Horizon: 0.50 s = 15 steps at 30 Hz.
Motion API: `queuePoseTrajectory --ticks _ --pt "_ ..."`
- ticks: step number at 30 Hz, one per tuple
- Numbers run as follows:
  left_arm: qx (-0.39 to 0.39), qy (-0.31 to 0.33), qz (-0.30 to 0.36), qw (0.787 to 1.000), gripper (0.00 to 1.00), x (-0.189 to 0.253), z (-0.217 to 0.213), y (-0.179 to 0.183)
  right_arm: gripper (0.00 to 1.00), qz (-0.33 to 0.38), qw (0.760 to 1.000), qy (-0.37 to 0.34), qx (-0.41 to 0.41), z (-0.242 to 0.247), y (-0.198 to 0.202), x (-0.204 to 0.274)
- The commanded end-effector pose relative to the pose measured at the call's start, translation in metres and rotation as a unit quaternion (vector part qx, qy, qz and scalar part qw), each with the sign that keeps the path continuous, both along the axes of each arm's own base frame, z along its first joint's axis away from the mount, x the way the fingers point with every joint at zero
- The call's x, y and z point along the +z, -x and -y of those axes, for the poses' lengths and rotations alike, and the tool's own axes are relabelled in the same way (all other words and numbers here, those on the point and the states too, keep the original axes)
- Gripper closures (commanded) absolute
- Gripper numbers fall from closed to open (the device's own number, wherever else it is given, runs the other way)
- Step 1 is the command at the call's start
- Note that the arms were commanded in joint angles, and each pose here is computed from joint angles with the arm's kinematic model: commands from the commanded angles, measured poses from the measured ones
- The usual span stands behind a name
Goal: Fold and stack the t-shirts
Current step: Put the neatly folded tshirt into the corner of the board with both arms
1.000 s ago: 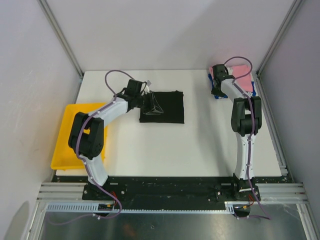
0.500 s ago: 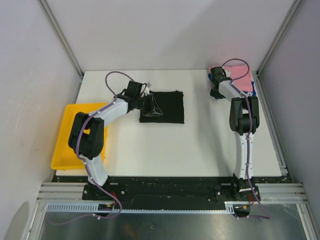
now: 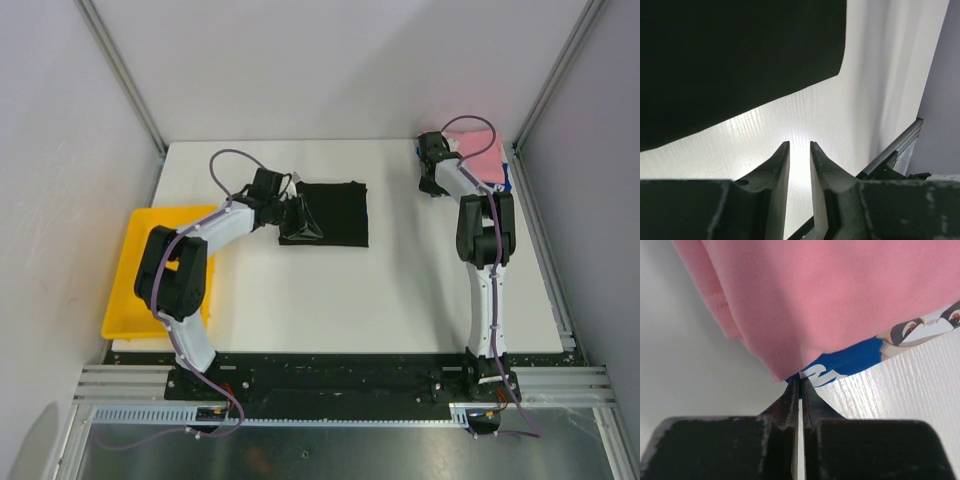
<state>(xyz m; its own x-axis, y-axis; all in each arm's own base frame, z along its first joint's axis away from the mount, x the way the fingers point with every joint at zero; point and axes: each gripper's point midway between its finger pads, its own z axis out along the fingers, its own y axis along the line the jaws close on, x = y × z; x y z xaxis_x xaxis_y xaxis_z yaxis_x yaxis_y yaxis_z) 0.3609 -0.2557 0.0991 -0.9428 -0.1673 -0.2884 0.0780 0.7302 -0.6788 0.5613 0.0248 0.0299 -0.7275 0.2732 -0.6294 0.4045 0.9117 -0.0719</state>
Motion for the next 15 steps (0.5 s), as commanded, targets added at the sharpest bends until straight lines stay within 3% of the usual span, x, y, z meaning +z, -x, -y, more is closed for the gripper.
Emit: queuePoseTrajectory --ticks 1,15 --pt "0.016 0.001 0.024 1.000 0.73 0.016 -0.012 0.002 1.00 -0.031 0.999 -0.007 0.008 -0.023 0.023 0.005" --pt "0.086 -0.035 -0.002 0.996 0.73 -0.005 -0.055 0.038 1.00 -0.094 0.987 -0.128 0.020 -0.091 0.132 -0.010"
